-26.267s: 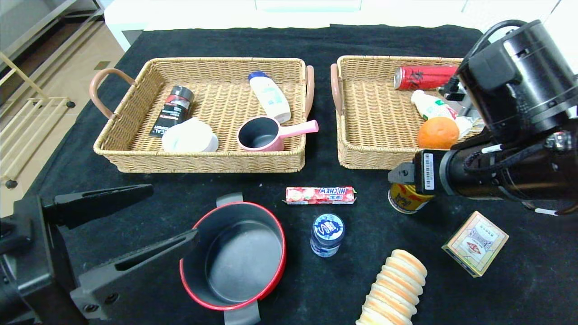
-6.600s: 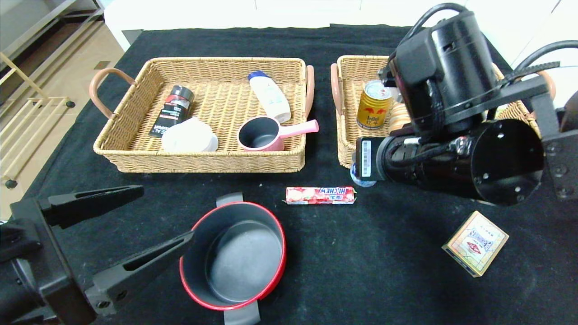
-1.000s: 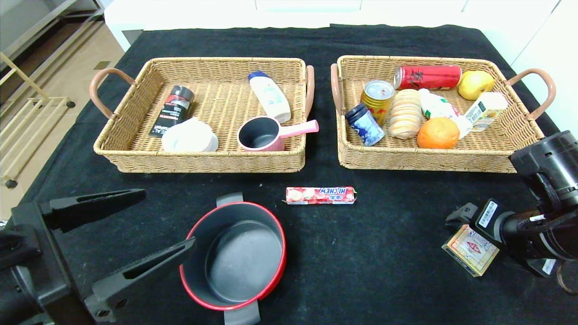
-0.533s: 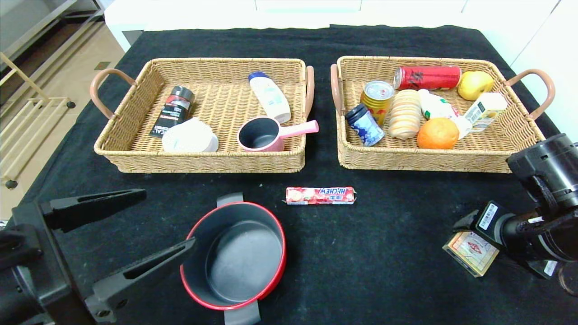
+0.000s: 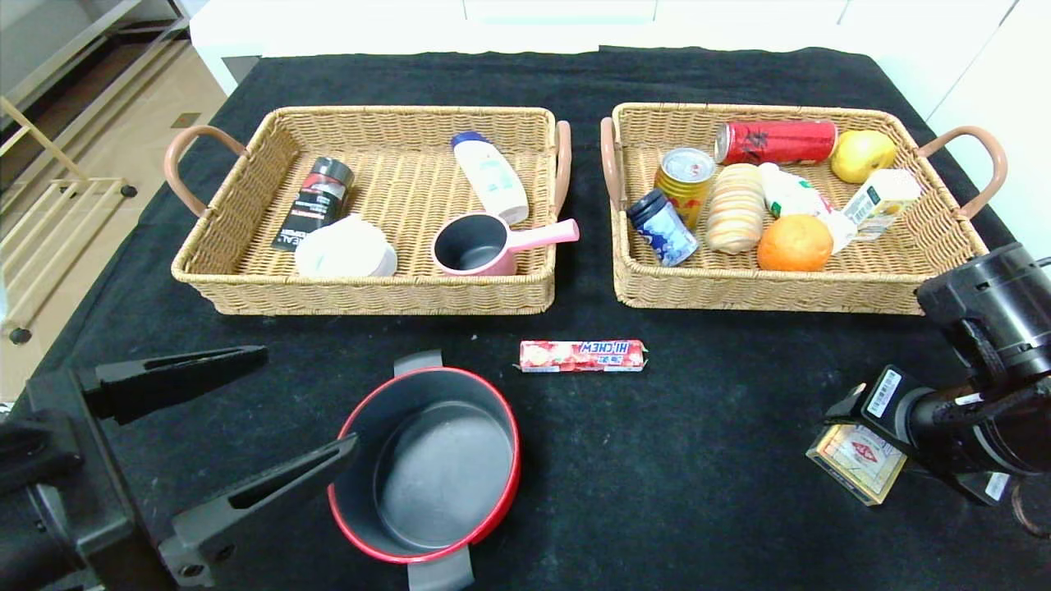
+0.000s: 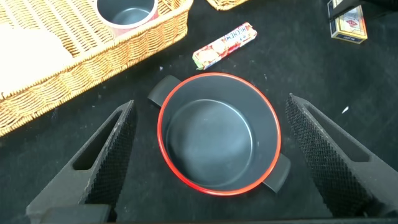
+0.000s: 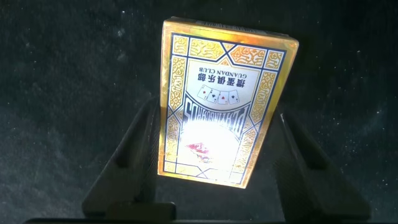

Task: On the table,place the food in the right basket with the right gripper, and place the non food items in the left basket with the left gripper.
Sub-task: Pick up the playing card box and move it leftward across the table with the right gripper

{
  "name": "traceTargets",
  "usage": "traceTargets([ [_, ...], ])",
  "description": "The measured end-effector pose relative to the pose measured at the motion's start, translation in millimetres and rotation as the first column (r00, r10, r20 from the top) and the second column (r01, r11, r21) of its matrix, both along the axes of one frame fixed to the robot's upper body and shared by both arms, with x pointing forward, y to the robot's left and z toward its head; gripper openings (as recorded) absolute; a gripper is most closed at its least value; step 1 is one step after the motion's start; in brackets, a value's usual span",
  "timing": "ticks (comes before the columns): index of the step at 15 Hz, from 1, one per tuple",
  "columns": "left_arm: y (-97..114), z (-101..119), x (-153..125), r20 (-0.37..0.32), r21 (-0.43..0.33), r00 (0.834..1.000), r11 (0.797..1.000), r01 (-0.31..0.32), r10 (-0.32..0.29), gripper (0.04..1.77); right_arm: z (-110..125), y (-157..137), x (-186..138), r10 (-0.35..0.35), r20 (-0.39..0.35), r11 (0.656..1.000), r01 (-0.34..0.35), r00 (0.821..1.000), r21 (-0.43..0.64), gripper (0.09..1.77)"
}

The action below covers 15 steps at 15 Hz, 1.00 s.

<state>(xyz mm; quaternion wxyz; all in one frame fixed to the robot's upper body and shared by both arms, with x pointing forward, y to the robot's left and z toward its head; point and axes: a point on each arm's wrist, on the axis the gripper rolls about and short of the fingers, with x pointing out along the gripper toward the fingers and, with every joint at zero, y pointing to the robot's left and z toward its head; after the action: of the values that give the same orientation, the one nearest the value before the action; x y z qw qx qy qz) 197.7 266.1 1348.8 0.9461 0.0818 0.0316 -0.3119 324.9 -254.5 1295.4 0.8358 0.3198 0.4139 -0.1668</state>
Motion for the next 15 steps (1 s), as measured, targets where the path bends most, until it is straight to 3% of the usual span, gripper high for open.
traceTargets([
  [5, -0.3, -1.3, 0.6, -0.007, 0.005, 1.0, 1.0, 0.0, 0.0, 1.72, 2.0, 2.1, -2.5, 0.013, 0.008, 1.0, -0.013, 1.0, 0.004, 1.09],
  [15, -0.8, -2.2, 0.9, -0.011, 0.012, 1.0, 1.0, 0.002, -0.002, 1.72, 29.9, 15.7, -37.1, 0.143, 0.059, 0.99, -0.142, 0.988, -0.008, 1.07],
])
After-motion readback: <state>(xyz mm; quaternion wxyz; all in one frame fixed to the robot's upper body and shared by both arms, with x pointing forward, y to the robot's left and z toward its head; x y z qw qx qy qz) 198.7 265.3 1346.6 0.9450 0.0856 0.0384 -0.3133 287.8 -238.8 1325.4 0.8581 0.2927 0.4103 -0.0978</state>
